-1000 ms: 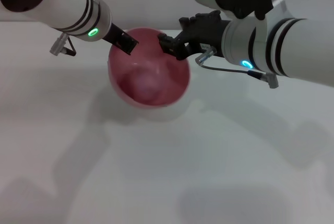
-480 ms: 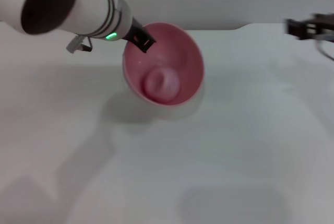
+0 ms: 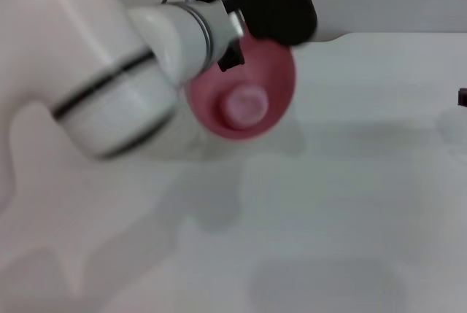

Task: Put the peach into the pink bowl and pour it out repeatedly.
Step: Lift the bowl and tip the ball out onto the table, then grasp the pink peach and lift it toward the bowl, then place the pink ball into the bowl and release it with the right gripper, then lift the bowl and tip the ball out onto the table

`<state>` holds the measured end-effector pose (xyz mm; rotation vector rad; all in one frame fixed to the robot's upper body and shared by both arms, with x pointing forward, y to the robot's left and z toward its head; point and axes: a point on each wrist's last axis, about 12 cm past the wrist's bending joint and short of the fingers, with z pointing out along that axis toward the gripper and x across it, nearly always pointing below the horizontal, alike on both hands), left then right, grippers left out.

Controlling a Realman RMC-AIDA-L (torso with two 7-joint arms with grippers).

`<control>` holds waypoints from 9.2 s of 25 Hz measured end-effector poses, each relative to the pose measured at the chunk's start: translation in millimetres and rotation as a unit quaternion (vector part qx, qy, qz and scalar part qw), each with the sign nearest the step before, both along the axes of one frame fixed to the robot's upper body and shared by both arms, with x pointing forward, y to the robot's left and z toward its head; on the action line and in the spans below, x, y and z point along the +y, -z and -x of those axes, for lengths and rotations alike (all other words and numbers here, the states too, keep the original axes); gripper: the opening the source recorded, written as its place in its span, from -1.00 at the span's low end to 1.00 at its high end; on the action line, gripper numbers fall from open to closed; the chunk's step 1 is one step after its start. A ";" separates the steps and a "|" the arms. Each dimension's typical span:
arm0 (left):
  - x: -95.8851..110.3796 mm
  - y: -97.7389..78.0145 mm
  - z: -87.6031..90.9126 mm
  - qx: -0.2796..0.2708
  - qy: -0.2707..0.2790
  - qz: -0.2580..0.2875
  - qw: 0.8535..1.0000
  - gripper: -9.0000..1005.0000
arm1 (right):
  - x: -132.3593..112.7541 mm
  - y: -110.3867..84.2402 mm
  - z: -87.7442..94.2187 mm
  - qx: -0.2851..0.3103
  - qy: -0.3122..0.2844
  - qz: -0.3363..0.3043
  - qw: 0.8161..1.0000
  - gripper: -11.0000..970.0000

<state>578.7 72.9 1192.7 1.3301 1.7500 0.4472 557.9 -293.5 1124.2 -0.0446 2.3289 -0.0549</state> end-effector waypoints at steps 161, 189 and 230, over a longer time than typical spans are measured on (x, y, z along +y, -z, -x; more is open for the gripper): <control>39.9 -4.5 -20.9 0.168 -0.192 0.158 0.954 -0.89 | 199.1 -55.4 11.8 -0.091 -0.338 0.010 0.937 -0.63; -20.1 -0.4 13.6 0.046 0.007 0.082 0.996 -0.89 | 5.4 -0.4 9.5 0.022 -0.007 0.014 1.000 0.32; -26.6 72.2 51.2 -0.214 0.244 -0.163 0.932 -0.89 | -2.3 9.2 11.1 0.039 0.002 0.020 0.999 0.31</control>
